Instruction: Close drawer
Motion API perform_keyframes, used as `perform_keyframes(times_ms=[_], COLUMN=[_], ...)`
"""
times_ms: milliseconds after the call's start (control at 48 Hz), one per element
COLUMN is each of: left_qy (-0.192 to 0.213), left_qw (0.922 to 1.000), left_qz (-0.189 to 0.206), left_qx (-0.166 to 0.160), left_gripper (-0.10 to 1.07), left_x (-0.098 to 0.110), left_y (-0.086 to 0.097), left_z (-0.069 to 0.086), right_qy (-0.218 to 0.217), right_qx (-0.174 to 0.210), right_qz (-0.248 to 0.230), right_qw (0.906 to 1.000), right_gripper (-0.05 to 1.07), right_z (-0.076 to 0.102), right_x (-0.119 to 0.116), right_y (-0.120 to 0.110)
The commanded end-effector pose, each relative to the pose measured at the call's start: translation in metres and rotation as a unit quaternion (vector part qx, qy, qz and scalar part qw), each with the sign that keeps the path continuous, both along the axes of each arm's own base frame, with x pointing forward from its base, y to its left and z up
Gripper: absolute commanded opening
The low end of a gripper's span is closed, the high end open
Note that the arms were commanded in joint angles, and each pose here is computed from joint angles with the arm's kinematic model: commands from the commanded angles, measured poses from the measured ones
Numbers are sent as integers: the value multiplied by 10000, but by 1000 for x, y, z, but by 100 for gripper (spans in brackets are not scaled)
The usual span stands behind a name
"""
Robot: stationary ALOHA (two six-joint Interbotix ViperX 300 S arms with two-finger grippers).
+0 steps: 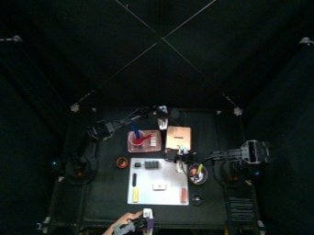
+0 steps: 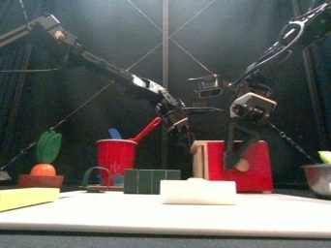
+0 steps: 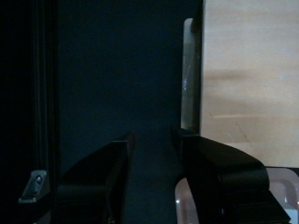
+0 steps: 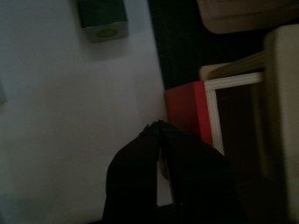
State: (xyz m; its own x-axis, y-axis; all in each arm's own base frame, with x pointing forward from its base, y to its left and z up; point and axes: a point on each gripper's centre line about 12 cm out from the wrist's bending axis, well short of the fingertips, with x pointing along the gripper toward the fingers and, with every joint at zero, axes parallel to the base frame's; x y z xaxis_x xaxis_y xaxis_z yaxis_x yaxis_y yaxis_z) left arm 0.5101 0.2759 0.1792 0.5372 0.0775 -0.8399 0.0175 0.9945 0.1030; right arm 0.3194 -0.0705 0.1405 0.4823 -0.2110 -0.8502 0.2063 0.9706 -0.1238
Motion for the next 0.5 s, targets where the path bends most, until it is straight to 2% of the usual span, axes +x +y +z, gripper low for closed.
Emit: perform_keyframes(times_ms=[0, 125, 479], left_qy=[-280, -267, -280], left_qw=[9995, 9995, 9995], left_qz=[-10, 4, 43], left_qx=[158, 147, 151], left_gripper=[79, 79, 79], left_x=[-1, -2, -4], left_y=[-3, -2, 1], left_z=[34, 33, 34], right_qy=[-112, -105, -225], right_qx=[-117, -194, -184], right_qz=[-101, -141, -142], right_qw=[9998, 9997, 9995], right_gripper=[27, 27, 27], right_z=[9, 10, 17], right_x=[1, 0, 6], right_y=[-13, -19, -18])
